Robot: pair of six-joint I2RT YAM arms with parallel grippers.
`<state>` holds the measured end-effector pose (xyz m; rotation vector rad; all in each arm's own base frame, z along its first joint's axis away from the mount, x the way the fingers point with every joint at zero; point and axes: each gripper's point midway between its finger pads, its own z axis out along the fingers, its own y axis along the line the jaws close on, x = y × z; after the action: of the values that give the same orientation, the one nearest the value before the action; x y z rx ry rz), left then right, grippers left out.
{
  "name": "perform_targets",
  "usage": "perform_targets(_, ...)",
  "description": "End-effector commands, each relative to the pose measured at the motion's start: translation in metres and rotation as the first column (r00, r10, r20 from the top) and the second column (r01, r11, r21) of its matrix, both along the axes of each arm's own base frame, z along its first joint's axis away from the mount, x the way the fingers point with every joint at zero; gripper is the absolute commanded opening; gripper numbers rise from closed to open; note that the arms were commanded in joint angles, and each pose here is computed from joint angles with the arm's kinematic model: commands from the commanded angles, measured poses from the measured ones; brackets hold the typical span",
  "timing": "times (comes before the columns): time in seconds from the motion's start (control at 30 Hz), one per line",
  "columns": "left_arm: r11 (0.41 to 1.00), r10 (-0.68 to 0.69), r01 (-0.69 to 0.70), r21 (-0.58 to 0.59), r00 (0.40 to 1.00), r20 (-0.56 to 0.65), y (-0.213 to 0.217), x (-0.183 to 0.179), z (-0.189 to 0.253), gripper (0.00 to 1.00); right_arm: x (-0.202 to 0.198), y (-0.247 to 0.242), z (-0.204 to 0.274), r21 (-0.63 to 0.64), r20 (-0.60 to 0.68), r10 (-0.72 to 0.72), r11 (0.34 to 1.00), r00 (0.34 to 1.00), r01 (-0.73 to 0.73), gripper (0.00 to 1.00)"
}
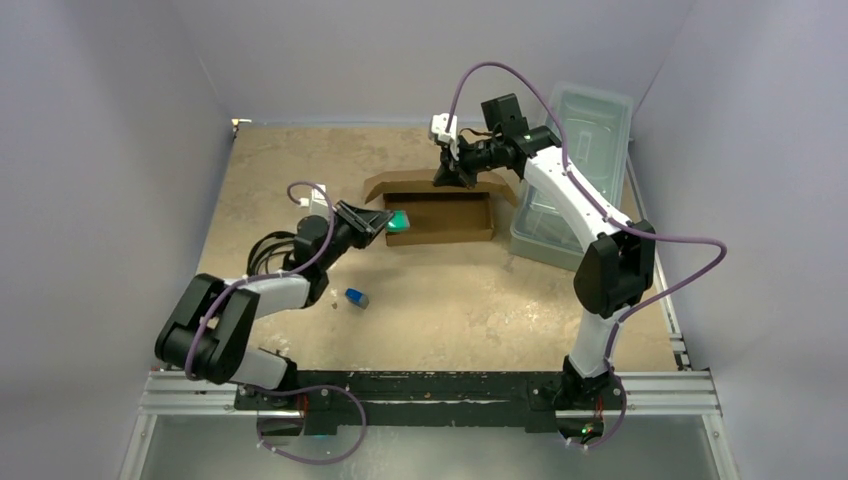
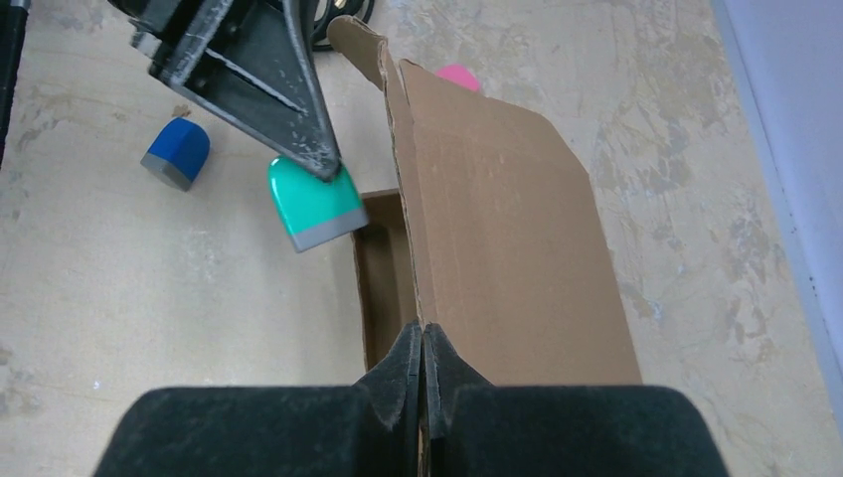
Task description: Fold the paper box
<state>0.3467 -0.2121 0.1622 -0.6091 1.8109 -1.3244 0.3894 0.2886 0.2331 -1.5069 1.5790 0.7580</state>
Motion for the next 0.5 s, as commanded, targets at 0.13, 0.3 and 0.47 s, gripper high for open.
perform_targets(0.13, 0.946, 0.207, -0.217, -0.24, 0.976, -0.067, 0.002, 0.035, 0.013, 0.0, -0.008, 0.005, 0.02, 0.056, 0.013, 0.023, 0.998, 1.0, -0.024, 0.0)
perform_targets(0.3, 0.952, 0.255, -0.271, -0.14, 0.959, -0.121, 0.0, 0.053, -0.006, 0.19, -0.01, 0.005, 0.022, 0.064, 0.008, 0.026, 0.998, 1.0, -0.027, 0.0)
perform_targets(0.47, 0.961, 0.254, -0.265, -0.084, 0.959, -0.125, 0.004, 0.044, -0.015, 0.52, -0.011, 0.006, 0.022, 0.068, 0.003, 0.026, 0.997, 1.0, -0.026, 0.0)
